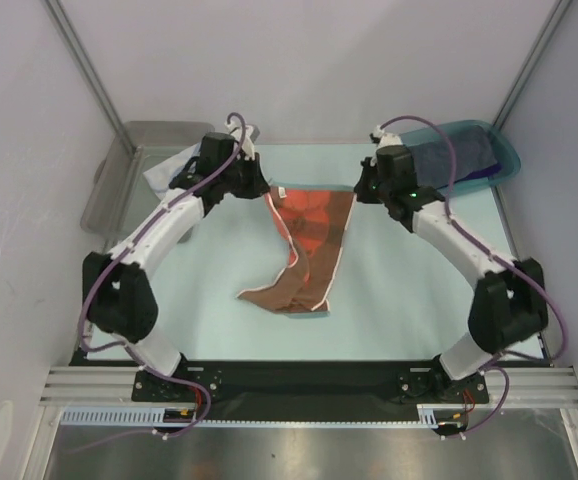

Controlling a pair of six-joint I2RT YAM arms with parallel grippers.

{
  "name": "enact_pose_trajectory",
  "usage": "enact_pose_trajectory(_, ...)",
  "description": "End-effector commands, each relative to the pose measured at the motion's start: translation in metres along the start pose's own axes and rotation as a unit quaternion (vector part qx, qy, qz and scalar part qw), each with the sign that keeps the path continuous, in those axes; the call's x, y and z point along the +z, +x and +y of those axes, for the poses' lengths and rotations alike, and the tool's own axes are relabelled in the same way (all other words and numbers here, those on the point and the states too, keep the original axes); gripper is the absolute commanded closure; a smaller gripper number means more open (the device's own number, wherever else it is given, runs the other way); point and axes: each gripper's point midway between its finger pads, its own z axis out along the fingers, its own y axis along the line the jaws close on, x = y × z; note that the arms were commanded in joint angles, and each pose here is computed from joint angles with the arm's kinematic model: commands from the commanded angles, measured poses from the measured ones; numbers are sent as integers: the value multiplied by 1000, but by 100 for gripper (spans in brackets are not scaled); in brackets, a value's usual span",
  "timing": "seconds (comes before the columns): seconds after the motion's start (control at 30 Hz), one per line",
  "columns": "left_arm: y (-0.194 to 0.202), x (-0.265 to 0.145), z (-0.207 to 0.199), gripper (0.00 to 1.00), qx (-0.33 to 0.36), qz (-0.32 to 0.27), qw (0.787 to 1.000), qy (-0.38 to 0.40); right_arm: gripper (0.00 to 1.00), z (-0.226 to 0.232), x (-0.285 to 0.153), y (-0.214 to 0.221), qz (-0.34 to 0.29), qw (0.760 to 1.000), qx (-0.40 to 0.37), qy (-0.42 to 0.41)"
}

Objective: Fold and stack the towels
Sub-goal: Flatten out the crumpled towel

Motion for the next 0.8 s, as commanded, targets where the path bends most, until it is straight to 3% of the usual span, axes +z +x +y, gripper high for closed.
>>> enact_pose_trajectory(0.0, -59, -75, -50, 100, 74, -103, 988, 83, 100, 1, -72, -82, -139, 990, -17, 5)
enact_pose_trajectory(0.17, -79, -162, -118, 100, 110, -184, 951, 222, 100, 4, -187, -131, -260, 965, -10, -2)
enact_pose_trajectory(0.3, -68, -240, -166, 100, 125, -241, 909, 317, 100, 1, -268, -133, -329, 944, 2, -13)
enact_pose_trajectory(0.43, -48, -283, -209, 100, 141, -255, 874, 390, 100, 12, -327, -124, -380, 922, -7, -74)
enact_pose_trajectory(0.67, -35, -321, -242, 100, 145, -255, 858, 422, 100, 25, -399, -118, -434, 890, -16, -142)
enact_pose_trajectory(0.77, -46, -320, -241, 100, 128, -256, 869, 403, 100, 28, -400, -129, -437, 889, -19, -138)
